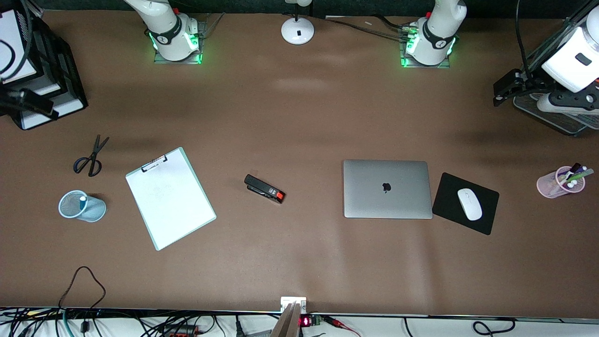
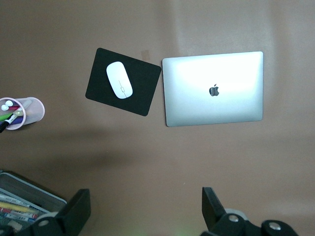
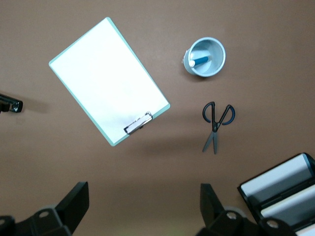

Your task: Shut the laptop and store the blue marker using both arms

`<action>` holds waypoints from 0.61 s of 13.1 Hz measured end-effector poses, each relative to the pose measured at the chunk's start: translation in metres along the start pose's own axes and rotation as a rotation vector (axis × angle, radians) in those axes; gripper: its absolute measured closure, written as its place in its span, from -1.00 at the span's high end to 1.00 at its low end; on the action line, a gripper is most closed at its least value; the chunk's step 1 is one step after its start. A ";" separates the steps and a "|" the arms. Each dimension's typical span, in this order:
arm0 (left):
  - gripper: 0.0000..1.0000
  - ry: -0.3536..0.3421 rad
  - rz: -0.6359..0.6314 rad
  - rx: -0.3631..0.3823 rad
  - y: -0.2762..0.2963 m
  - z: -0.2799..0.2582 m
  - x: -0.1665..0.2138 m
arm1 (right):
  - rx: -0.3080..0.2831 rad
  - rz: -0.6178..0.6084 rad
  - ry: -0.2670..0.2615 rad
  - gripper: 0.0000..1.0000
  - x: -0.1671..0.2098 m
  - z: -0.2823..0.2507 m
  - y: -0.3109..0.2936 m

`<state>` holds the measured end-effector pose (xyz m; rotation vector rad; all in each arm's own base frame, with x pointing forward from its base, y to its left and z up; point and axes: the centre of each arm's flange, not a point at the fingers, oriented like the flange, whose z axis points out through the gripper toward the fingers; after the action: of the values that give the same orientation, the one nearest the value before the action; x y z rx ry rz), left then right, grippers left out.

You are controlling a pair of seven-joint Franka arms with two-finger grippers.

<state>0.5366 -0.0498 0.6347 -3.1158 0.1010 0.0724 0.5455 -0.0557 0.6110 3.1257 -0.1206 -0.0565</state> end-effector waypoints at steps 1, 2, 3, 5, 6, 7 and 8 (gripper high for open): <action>1.00 0.002 0.000 0.000 0.000 0.000 0.000 | 0.002 0.000 0.005 1.00 -0.007 -0.004 0.000; 1.00 0.003 0.001 0.000 0.000 0.000 0.000 | 0.002 -0.001 0.010 1.00 -0.012 -0.008 0.000; 1.00 0.004 0.003 0.000 0.000 0.000 0.000 | 0.003 -0.002 0.015 1.00 -0.013 -0.010 -0.001; 1.00 0.005 0.005 0.000 0.001 0.000 0.001 | 0.003 -0.005 0.015 1.00 -0.014 -0.010 -0.002; 1.00 0.005 0.006 0.000 0.001 0.000 0.001 | 0.003 -0.007 0.013 1.00 -0.014 -0.009 -0.003; 1.00 0.006 0.007 0.000 0.001 0.000 0.001 | 0.002 -0.008 0.011 1.00 -0.014 -0.008 -0.004; 1.00 0.006 0.008 0.000 0.001 -0.001 0.001 | 0.002 -0.009 0.009 1.00 -0.013 -0.007 -0.004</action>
<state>0.5372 -0.0506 0.6352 -3.1160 0.1141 0.0634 0.5328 -0.0505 0.6187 3.1286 -0.1066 -0.0423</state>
